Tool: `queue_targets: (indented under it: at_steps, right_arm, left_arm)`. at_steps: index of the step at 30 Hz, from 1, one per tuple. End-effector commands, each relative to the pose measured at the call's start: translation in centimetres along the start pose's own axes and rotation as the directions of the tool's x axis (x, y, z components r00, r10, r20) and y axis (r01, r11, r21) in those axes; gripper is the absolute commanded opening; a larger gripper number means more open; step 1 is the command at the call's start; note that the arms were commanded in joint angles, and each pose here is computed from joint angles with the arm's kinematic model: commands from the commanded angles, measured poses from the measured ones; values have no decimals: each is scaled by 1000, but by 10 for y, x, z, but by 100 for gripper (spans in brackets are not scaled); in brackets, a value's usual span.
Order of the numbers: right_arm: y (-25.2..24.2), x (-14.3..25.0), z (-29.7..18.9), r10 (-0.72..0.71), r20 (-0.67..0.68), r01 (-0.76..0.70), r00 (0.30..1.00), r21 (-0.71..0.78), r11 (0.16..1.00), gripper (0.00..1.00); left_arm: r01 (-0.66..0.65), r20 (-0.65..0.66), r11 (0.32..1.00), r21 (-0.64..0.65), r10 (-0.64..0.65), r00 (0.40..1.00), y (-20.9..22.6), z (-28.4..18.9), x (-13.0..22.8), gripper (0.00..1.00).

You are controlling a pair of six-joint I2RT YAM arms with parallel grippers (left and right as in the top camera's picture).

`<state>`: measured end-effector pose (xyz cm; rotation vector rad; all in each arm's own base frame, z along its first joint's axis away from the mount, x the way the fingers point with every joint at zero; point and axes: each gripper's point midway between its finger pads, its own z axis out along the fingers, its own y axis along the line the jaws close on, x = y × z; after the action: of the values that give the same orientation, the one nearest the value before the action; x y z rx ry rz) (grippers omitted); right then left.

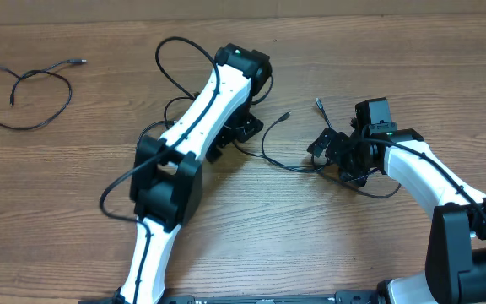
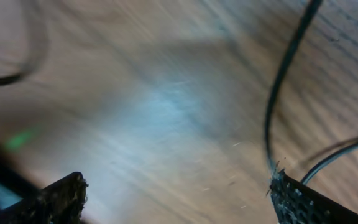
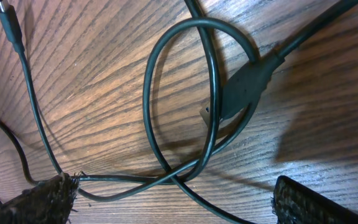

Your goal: Untangle cables

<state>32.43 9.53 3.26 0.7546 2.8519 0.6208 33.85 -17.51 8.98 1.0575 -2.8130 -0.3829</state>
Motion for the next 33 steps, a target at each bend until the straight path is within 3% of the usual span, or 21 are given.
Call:
queue_targets:
  at_steps: [1, 6, 11, 15, 18, 20, 26, 33]
  right_arm:
    - [-2, 0, 0, 0, 3, 0, 1000, 6, 1000, 100]
    - [-2, 0, 0, 0, 3, 0, 1000, 6, 1000, 100]
    - [-2, 0, 0, 0, 3, 0, 1000, 6, 1000, 100]
    - [-2, 0, 0, -1, 3, 1, 1000, 6, 1000, 100]
    - [-2, 0, 0, 0, 3, 0, 1000, 6, 1000, 100]
    - [-2, 0, 0, 0, 3, 0, 1000, 6, 1000, 100]
    - [-2, 0, 0, 0, 3, 0, 1000, 6, 1000, 100]
    - [-2, 0, 0, 0, 3, 0, 1000, 5, 1000, 100]
  left_arm:
    - [35, 239, 996, 79, -53, 970, 32, -64, -10, 96]
    - [86, 364, 985, 147, -135, 922, 78, -95, -4, 100]
    - [120, 334, 961, 250, -202, 921, 95, -60, -4, 100]
    - [36, 170, 926, 375, -107, 980, 66, -11, 6, 100]
    - [-2, -22, 827, 563, 17, 1000, 21, 6, 22, 100]
    - [8, -87, 782, 623, 60, 994, 5, 5, 29, 100]
    - [-22, -74, 736, 676, 97, 993, -13, -4, 35, 100]
    - [61, -128, 735, 675, 35, 991, -17, -6, 38, 100]
